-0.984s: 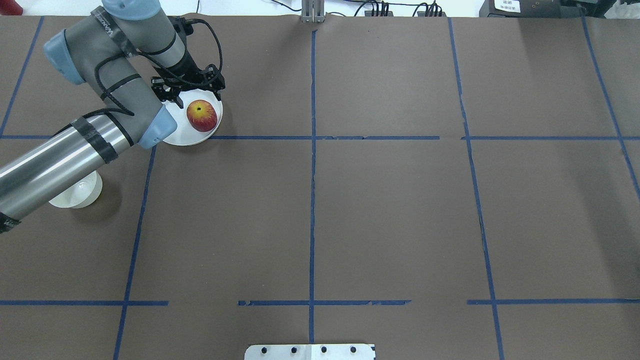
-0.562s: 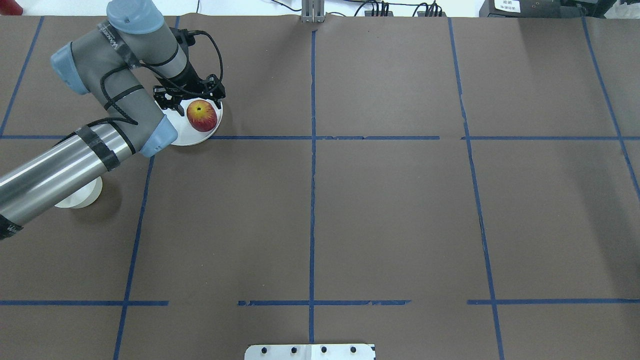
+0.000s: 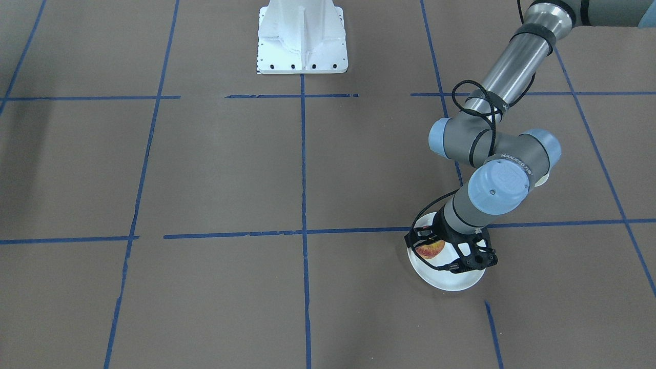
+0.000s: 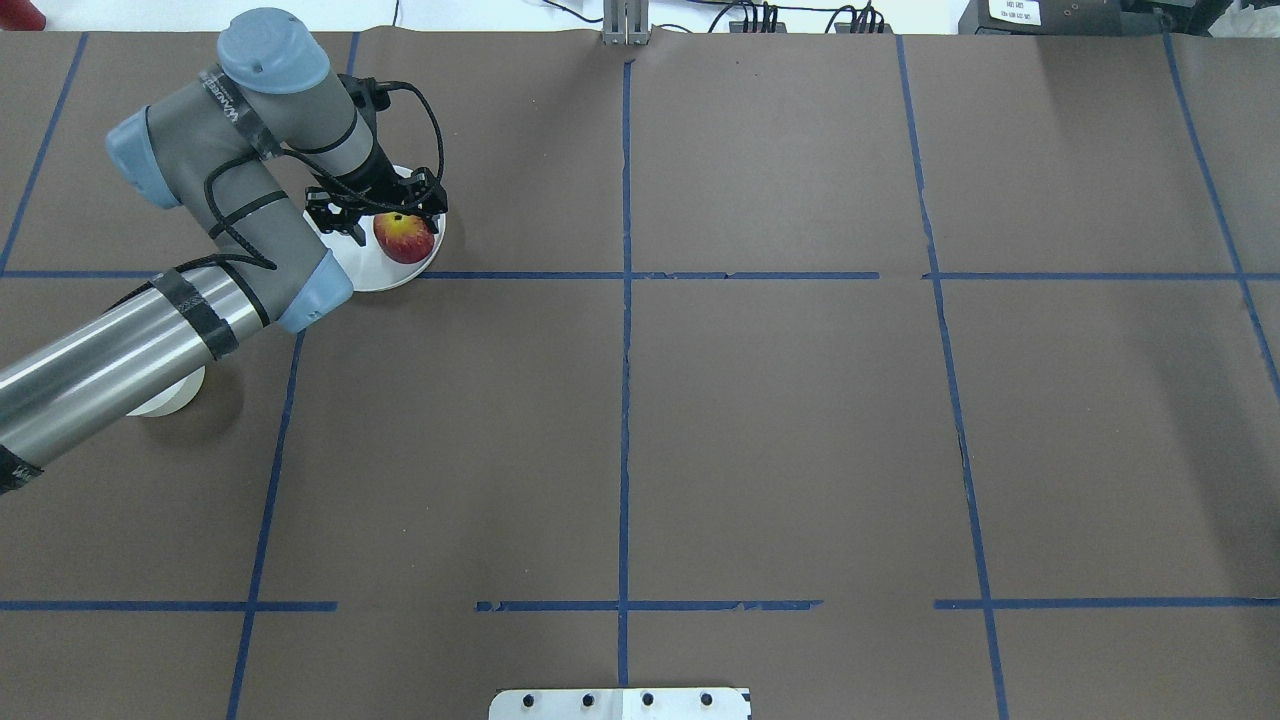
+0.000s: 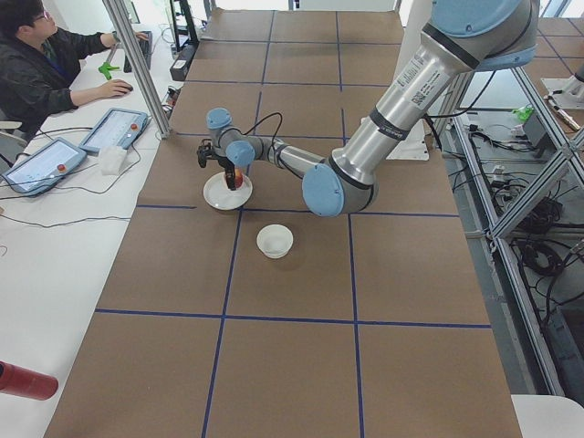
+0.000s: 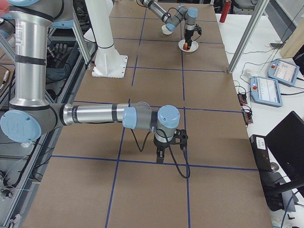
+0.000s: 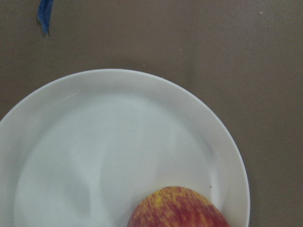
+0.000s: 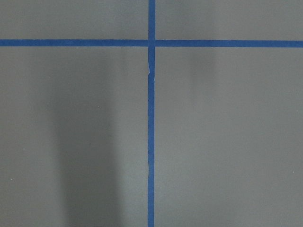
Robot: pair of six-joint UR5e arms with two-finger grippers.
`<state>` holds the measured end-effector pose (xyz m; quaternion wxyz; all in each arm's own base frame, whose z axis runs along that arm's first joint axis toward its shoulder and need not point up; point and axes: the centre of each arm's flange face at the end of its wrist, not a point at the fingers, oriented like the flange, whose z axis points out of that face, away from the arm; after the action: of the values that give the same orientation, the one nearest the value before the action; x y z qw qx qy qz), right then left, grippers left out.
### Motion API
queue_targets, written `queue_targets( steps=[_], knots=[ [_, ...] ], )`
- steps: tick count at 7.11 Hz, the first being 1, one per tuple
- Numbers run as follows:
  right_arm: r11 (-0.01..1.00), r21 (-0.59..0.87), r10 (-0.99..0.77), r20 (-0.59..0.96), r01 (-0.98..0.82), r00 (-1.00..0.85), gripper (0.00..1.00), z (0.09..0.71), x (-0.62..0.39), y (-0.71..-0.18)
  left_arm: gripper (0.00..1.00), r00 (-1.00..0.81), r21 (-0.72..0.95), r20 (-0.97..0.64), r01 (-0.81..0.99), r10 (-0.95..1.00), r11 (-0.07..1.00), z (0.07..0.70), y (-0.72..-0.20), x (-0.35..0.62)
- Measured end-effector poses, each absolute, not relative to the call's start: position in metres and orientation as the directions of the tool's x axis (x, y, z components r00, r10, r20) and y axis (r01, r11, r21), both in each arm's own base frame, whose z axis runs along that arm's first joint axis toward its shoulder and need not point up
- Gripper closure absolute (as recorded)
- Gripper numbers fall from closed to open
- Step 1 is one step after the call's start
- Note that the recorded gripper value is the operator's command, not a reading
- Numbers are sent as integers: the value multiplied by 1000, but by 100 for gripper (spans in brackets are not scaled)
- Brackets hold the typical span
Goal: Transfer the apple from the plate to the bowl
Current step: 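Lift the apple with the left gripper and carry it over the white bowl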
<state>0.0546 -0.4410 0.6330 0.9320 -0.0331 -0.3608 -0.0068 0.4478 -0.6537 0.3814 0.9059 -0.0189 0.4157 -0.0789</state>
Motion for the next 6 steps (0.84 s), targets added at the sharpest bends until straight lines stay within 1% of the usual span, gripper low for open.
queue_targets(
  steps=[1,3,4,6],
  knots=[
    [998,-57,11,673,37,740,0,633,55,-441,100,639,-99,-753,128,-158,987,380,-653,447],
    [998,-57,11,673,37,740,0,633,55,-441,100,622,-84,-766,153,-163,985,363,-652,415],
    [998,-57,11,673,37,740,0,633,55,-441,100,620,-69,-768,168,-160,983,352,-644,380],
    [998,-57,12,673,36,740,0,633,55,-441,100,667,-1,-740,126,-86,992,343,-614,315]
  ],
)
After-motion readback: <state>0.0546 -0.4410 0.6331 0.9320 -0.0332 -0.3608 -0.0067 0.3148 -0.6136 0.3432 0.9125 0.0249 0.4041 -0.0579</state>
